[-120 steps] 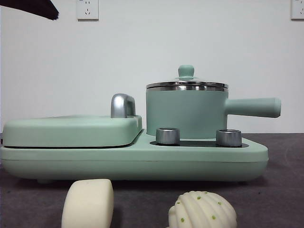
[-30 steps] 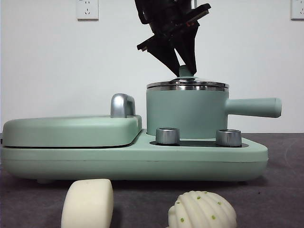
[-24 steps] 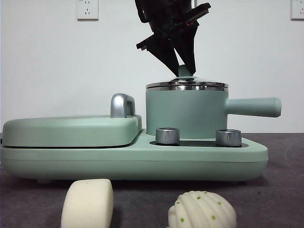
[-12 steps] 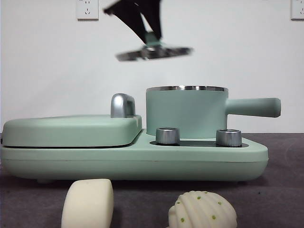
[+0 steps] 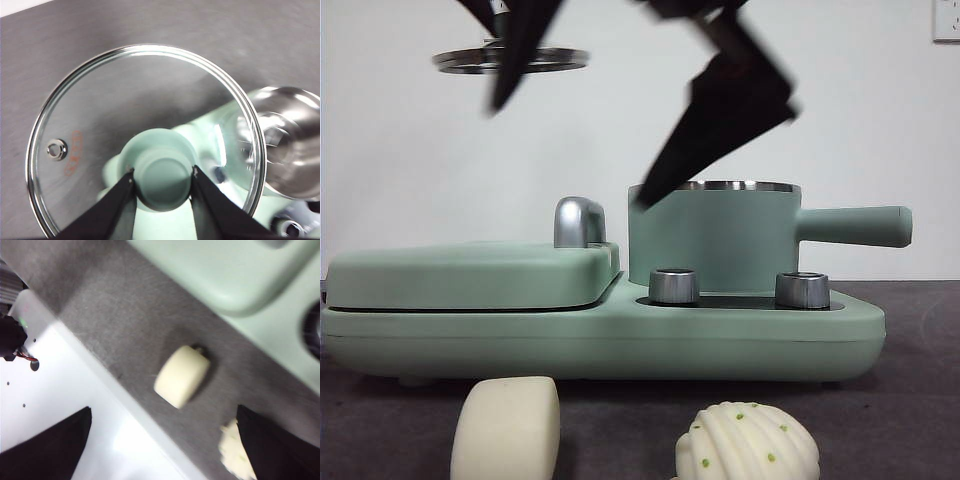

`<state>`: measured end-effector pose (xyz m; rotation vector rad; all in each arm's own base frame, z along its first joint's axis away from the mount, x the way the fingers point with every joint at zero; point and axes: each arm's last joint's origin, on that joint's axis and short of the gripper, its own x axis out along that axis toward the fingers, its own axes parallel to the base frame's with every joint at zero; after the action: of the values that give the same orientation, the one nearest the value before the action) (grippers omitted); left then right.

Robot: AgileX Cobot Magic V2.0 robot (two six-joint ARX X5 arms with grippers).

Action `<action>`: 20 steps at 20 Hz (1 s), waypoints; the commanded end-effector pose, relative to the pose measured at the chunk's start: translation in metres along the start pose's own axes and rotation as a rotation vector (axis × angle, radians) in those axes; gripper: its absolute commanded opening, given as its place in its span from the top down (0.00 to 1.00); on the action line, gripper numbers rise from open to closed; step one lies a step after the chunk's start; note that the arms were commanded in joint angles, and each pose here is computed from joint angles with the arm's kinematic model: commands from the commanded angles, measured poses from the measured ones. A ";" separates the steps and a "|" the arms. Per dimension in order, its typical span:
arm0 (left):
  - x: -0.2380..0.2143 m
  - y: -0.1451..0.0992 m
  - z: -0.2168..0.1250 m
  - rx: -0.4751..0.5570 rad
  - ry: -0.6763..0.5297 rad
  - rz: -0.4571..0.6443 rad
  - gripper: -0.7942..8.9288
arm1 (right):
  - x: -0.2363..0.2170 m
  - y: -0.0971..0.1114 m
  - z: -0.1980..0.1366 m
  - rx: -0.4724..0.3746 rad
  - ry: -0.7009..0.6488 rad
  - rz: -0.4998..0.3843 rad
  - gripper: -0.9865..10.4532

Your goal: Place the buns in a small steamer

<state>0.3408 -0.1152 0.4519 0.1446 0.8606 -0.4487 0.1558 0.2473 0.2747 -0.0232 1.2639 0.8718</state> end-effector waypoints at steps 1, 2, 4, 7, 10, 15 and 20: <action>-0.012 0.011 0.003 -0.038 -0.051 0.021 0.90 | 0.026 0.011 0.004 0.011 0.033 0.005 0.51; -0.013 0.016 0.002 -0.053 -0.053 0.029 0.90 | 0.038 0.013 0.005 0.008 0.050 -0.002 0.51; -0.014 0.025 0.001 -0.079 -0.054 0.043 0.90 | 0.061 0.013 0.003 0.013 0.081 -0.054 0.51; -0.015 0.032 0.000 -0.098 -0.055 0.054 0.90 | 0.088 0.011 -0.001 0.013 0.146 -0.088 0.51; -0.015 0.032 0.000 -0.100 -0.052 0.056 0.90 | 0.106 0.006 -0.003 0.020 0.189 -0.126 0.55; -0.014 0.033 0.000 -0.100 -0.054 0.056 0.90 | 0.118 0.001 -0.004 0.020 0.195 -0.171 0.67; -0.015 0.033 0.000 -0.102 -0.054 0.057 0.90 | 0.116 0.002 -0.001 0.014 0.181 -0.173 0.84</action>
<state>0.3505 -0.0809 0.4519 0.0697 0.8693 -0.3445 0.1584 0.3053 0.1791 -0.2048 1.4259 0.7107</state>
